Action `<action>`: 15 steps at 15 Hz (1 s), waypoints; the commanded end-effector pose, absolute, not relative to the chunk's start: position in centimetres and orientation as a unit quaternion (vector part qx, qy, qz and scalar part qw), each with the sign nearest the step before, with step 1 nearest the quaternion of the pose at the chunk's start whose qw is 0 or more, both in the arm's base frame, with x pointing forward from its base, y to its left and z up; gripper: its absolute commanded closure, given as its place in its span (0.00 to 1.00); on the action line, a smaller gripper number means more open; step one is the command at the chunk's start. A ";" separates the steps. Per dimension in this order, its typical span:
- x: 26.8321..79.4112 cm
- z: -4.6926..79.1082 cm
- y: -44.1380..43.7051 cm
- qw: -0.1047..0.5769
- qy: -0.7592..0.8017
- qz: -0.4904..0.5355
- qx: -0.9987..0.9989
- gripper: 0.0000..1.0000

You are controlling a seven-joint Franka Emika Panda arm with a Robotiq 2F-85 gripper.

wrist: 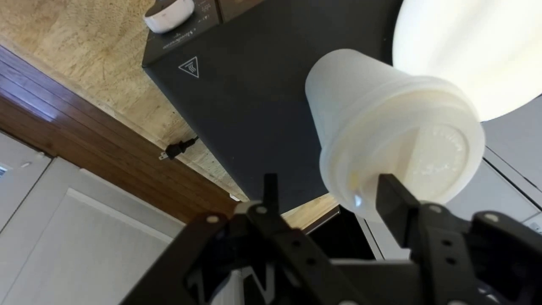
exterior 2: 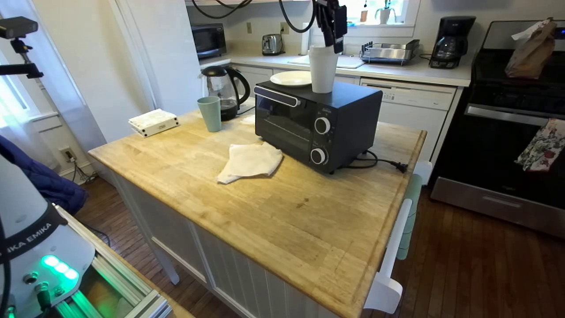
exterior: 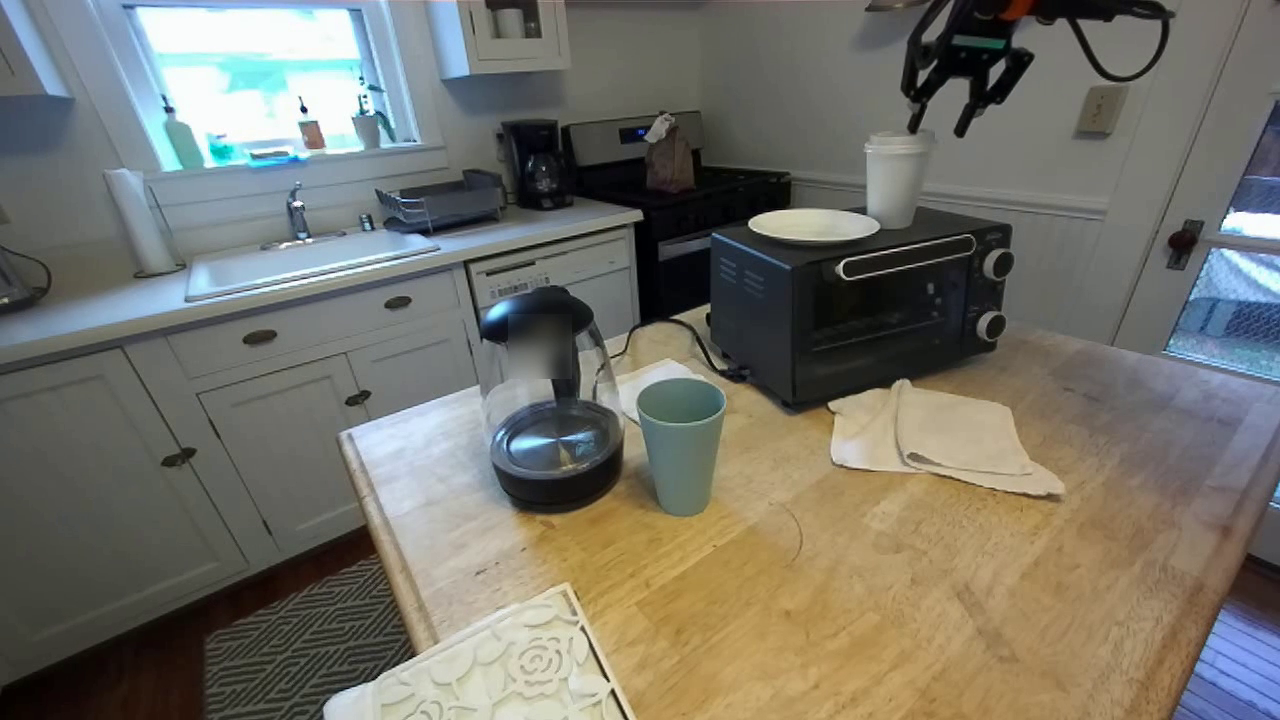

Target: Put the white coffee cup on the white plate

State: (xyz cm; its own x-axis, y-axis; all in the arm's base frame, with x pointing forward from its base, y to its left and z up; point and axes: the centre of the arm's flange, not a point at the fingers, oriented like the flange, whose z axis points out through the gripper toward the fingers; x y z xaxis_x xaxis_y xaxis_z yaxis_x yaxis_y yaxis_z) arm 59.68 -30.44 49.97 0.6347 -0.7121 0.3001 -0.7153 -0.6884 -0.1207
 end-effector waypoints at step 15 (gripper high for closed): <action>59.3 52.0 -28.8 -0.005 -0.376 0.172 0.910 0.99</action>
